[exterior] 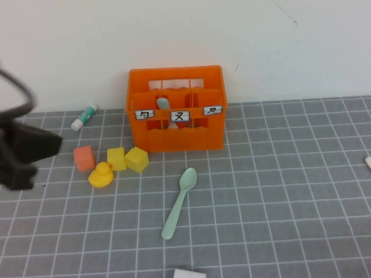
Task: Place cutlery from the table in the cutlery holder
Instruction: Pick up the spoon
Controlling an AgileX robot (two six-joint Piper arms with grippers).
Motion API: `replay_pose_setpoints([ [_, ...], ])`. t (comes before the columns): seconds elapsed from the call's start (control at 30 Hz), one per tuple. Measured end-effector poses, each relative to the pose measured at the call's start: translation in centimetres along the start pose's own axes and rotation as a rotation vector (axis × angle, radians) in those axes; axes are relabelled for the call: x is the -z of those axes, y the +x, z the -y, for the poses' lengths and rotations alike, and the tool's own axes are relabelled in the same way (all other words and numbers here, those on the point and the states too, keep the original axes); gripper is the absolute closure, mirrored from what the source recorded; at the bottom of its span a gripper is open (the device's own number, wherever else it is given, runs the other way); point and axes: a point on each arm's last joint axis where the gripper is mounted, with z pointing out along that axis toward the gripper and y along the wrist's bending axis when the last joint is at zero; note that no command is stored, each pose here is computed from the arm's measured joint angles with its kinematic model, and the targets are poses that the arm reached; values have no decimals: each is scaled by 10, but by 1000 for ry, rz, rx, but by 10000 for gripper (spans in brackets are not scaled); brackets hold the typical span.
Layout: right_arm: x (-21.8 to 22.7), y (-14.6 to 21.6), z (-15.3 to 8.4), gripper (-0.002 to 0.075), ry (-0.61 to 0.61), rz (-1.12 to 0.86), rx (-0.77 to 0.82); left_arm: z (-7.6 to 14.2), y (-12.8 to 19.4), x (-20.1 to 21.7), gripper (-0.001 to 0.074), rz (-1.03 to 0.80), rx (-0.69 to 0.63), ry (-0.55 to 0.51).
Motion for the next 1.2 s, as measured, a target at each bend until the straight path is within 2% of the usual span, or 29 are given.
replay_pose_setpoints([
  [0.17, 0, 0, 0, 729, 0, 0, 0, -3, -16, -58, 736, -250, -156, 25],
  [0.33, 0, 0, 0, 729, 0, 0, 0, 11, -17, -121, 736, -484, -231, -72],
  [0.47, 0, 0, 0, 729, 0, 0, 0, 22, -18, -169, 730, -553, -246, -148],
  [0.6, 0, 0, 0, 729, 0, 0, 0, 27, -15, -213, 631, -595, -216, -143],
  [0.77, 0, 0, 0, 729, 0, 0, 0, 22, -5, -265, 347, -629, -82, -167],
  [0.83, 0, 0, 0, 729, 0, 0, 0, 20, 1, -283, 290, -638, -57, -173],
  [1.03, 0, 0, 0, 729, 0, 0, 0, 15, 23, -332, 276, -662, -43, -172],
  [1.2, 0, 0, 0, 729, 0, 0, 0, 13, 29, -350, 286, -614, -40, -162],
])
